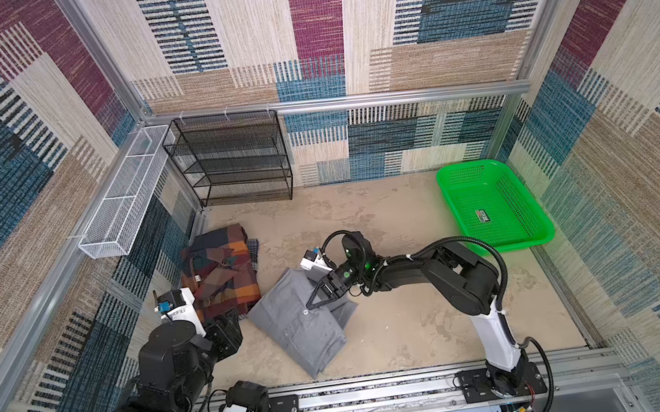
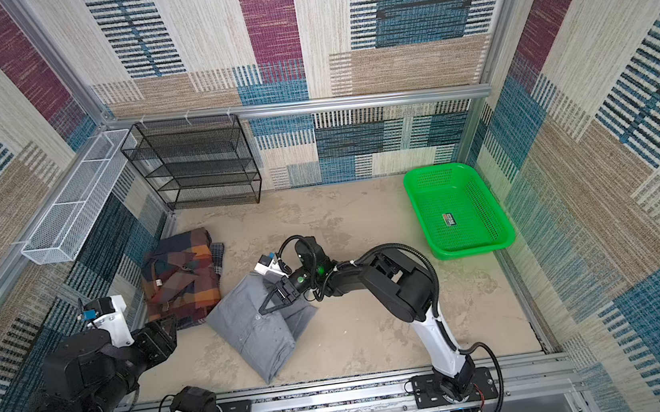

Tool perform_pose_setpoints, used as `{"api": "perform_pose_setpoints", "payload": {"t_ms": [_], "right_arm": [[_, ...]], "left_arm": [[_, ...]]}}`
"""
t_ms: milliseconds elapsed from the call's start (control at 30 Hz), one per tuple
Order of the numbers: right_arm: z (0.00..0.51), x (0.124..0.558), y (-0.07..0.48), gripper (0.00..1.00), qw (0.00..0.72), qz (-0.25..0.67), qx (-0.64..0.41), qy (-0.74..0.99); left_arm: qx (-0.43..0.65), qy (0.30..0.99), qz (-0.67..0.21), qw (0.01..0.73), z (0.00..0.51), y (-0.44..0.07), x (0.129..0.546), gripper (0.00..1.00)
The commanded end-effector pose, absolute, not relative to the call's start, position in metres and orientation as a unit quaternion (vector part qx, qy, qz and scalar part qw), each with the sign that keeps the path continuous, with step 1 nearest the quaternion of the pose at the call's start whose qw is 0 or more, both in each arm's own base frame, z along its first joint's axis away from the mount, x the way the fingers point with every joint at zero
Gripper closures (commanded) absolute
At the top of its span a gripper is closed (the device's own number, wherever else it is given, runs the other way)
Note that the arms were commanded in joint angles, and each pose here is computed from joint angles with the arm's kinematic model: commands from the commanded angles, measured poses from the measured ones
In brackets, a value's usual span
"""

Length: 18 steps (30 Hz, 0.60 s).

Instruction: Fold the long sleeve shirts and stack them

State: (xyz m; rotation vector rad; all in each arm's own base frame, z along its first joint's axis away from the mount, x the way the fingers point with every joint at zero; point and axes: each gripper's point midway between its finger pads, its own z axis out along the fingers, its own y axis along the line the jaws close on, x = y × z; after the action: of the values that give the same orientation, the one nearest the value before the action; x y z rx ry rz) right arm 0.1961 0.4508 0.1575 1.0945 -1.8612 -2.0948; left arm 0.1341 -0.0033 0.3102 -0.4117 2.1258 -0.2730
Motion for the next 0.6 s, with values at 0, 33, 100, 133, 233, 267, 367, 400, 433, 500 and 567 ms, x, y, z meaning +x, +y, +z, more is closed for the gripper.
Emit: {"api": "perform_pose_setpoints", "payload": {"t_ms": [0, 33, 100, 133, 233, 267, 367, 400, 433, 500, 567], "right_arm": [[0.17, 0.193, 0.449, 1.0, 0.054, -0.711, 0.381, -0.589], [0.171, 0.194, 0.447, 1.0, 0.049, -0.713, 0.382, -0.585], [0.165, 0.198, 0.448, 1.0, 0.051, -0.712, 0.378, -0.59], [0.158, 0.201, 0.448, 1.0, 0.056, -0.71, 0.372, -0.595], [0.144, 0.207, 0.449, 1.0, 0.064, -0.708, 0.365, -0.601], [0.142, 0.211, 0.449, 1.0, 0.064, -0.708, 0.362, -0.603], [0.134, 0.225, 0.445, 1.0, 0.061, -0.707, 0.348, -0.613], [0.133, 0.229, 0.442, 1.0, 0.055, -0.707, 0.345, -0.614], [0.131, 0.234, 0.44, 1.0, 0.05, -0.707, 0.341, -0.618], [0.121, 0.244, 0.443, 1.0, 0.05, -0.695, 0.338, -0.633], [0.113, 0.251, 0.449, 1.0, 0.043, -0.68, 0.344, -0.646]], "left_arm": [[-0.179, 0.866, -0.114, 0.453, 0.306, -0.004, 0.135, 0.41], [-0.179, 0.866, -0.115, 0.452, 0.306, -0.004, 0.135, 0.41], [-0.179, 0.868, -0.115, 0.449, 0.304, -0.005, 0.135, 0.41], [-0.18, 0.868, -0.115, 0.447, 0.303, -0.005, 0.135, 0.42], [-0.181, 0.87, -0.116, 0.444, 0.301, -0.006, 0.136, 0.41], [-0.181, 0.87, -0.115, 0.443, 0.3, -0.006, 0.136, 0.41], [-0.181, 0.873, -0.115, 0.439, 0.298, -0.006, 0.136, 0.42], [-0.182, 0.873, -0.115, 0.438, 0.299, -0.006, 0.136, 0.42], [-0.181, 0.873, -0.116, 0.437, 0.298, -0.007, 0.136, 0.42], [-0.181, 0.874, -0.114, 0.436, 0.297, -0.006, 0.136, 0.42], [-0.182, 0.876, -0.112, 0.433, 0.294, -0.006, 0.136, 0.42]]}}
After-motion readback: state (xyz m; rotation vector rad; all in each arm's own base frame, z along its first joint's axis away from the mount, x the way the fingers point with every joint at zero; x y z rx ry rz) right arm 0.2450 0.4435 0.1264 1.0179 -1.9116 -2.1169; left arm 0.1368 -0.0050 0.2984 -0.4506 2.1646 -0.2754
